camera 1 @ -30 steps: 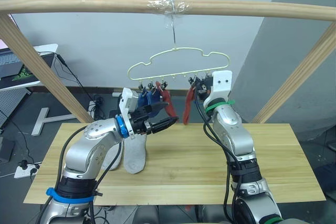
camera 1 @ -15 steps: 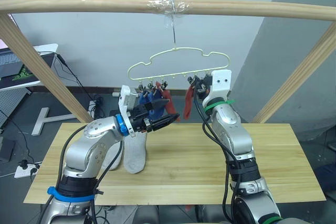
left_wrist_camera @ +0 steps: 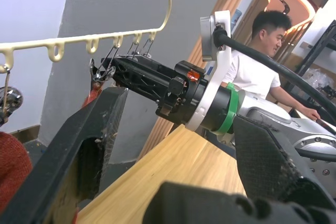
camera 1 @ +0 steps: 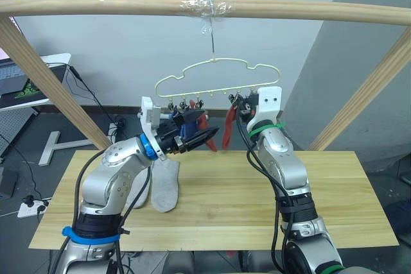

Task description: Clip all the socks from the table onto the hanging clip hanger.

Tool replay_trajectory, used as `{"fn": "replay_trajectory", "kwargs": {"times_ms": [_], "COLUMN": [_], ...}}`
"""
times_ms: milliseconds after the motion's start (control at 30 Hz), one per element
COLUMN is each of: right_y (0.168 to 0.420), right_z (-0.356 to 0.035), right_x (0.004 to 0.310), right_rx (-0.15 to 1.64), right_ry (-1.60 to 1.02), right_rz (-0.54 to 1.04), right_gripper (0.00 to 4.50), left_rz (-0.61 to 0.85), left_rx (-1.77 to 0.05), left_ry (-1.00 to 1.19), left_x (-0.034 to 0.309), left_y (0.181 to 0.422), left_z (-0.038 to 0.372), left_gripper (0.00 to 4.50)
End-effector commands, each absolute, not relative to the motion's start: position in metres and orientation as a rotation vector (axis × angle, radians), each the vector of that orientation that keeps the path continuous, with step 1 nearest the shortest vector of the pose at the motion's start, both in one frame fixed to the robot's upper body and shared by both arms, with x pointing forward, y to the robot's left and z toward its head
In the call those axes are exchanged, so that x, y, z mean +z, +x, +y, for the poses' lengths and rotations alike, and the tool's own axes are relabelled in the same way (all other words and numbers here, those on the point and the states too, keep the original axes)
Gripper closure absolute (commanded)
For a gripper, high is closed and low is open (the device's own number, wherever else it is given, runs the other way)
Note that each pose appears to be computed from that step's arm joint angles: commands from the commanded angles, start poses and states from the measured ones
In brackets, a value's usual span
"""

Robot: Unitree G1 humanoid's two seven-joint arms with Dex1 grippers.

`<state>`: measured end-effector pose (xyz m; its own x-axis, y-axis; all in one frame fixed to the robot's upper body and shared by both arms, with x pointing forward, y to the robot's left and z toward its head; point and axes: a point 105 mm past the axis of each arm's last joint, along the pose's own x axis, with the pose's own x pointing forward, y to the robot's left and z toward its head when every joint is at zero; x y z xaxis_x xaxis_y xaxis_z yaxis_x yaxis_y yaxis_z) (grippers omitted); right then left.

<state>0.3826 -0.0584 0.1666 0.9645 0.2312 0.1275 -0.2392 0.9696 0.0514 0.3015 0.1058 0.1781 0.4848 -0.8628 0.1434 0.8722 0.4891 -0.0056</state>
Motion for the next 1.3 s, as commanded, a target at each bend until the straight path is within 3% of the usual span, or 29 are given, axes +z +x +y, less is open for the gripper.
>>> {"fn": "replay_trajectory", "kwargs": {"times_ms": [33,200,267,367,467,600,833,967,1000,1300], "right_y": [0.382,0.382,0.382,0.383,0.383,0.382,0.379,0.370,0.368,0.359], "right_z": [-0.053,-0.053,-0.054,-0.055,-0.055,-0.064,-0.081,-0.080,-0.079,-0.082], "right_x": [0.188,0.188,0.189,0.190,0.189,0.187,0.185,0.183,0.183,0.179], "right_rx": [0.253,0.253,0.250,0.248,0.249,0.243,0.312,0.385,0.394,0.375], "right_ry": [0.095,0.104,0.107,0.106,0.104,0.088,0.056,0.044,0.043,0.050], "right_rz": [-0.194,-0.197,-0.202,-0.203,-0.201,-0.199,-0.113,-0.051,-0.045,-0.012], "right_gripper": [2.35,2.51,2.90,3.85,4.44,4.47,4.47,4.50,4.50,4.50], "left_rz": [-0.179,-0.180,-0.180,-0.176,-0.174,-0.147,0.043,0.269,0.287,0.483], "left_rx": [-1.051,-1.049,-1.049,-1.052,-1.053,-1.030,-0.733,-0.515,-0.490,-0.445], "left_ry": [-0.049,-0.051,-0.052,-0.052,-0.055,-0.039,-0.030,0.127,0.140,0.254], "left_x": [0.188,0.189,0.189,0.188,0.188,0.179,0.128,0.062,0.057,-0.001], "left_y": [0.299,0.299,0.299,0.298,0.297,0.298,0.319,0.324,0.324,0.320], "left_z": [0.107,0.107,0.107,0.106,0.105,0.108,0.143,0.177,0.180,0.196], "left_gripper": [0.80,0.80,0.80,0.80,0.80,0.80,0.80,0.03,0.03,0.03]}}
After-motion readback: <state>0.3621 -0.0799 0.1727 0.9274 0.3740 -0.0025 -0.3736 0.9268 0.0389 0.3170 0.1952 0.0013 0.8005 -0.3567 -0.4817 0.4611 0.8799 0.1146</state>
